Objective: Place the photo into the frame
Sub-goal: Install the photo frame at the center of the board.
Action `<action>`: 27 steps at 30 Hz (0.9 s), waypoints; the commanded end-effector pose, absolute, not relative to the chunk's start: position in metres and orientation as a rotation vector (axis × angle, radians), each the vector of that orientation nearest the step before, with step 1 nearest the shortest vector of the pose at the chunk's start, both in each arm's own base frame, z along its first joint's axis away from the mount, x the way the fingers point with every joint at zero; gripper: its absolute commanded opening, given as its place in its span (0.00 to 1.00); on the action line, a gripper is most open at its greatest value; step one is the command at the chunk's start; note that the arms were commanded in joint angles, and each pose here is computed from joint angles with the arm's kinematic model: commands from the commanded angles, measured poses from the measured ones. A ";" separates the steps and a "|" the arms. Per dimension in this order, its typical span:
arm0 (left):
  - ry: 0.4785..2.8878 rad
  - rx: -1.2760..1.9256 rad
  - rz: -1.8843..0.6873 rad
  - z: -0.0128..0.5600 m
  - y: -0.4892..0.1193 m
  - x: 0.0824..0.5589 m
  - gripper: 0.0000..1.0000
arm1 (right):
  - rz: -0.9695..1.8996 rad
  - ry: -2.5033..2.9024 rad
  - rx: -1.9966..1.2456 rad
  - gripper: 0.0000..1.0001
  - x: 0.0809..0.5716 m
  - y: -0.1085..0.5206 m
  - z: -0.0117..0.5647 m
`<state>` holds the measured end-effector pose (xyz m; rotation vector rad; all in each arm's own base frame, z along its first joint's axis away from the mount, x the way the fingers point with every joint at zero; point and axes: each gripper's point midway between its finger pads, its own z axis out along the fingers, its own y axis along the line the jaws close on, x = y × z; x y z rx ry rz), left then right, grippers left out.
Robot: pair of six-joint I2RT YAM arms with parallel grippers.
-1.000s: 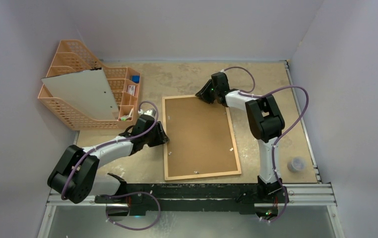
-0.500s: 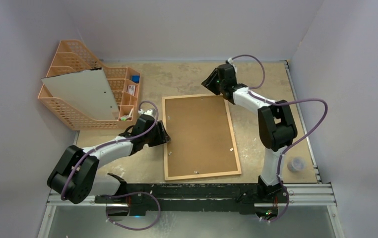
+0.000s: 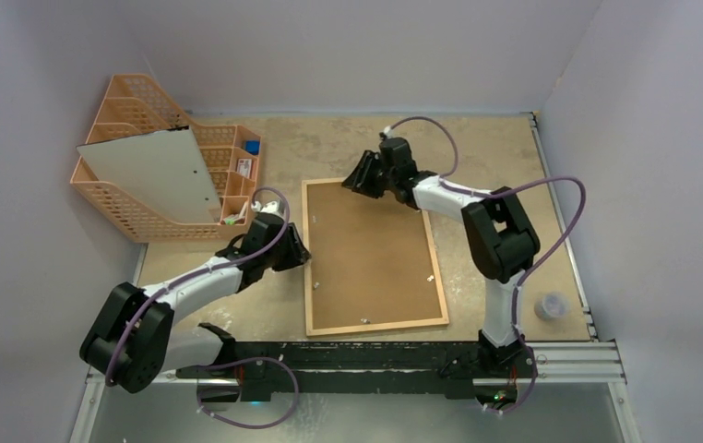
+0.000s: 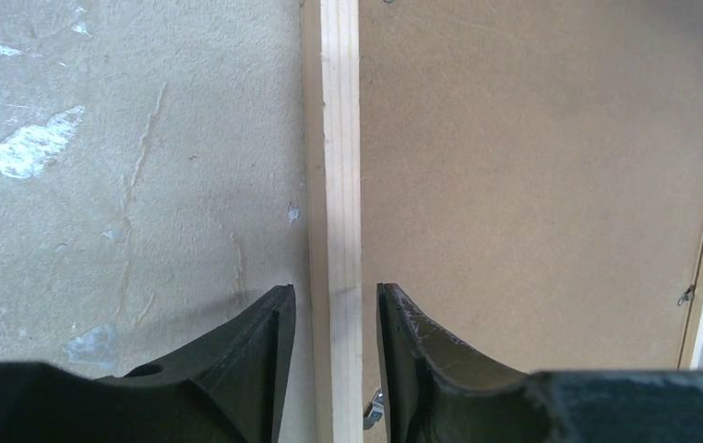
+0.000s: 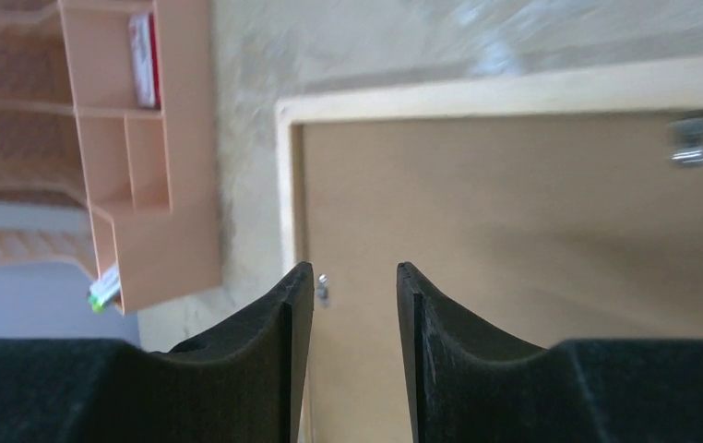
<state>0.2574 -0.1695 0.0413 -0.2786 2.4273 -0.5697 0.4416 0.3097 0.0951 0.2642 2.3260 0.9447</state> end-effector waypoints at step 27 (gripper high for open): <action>2.473 -0.270 -0.559 0.023 -0.169 0.253 0.23 | 1.142 2.536 0.124 0.27 0.374 0.417 0.038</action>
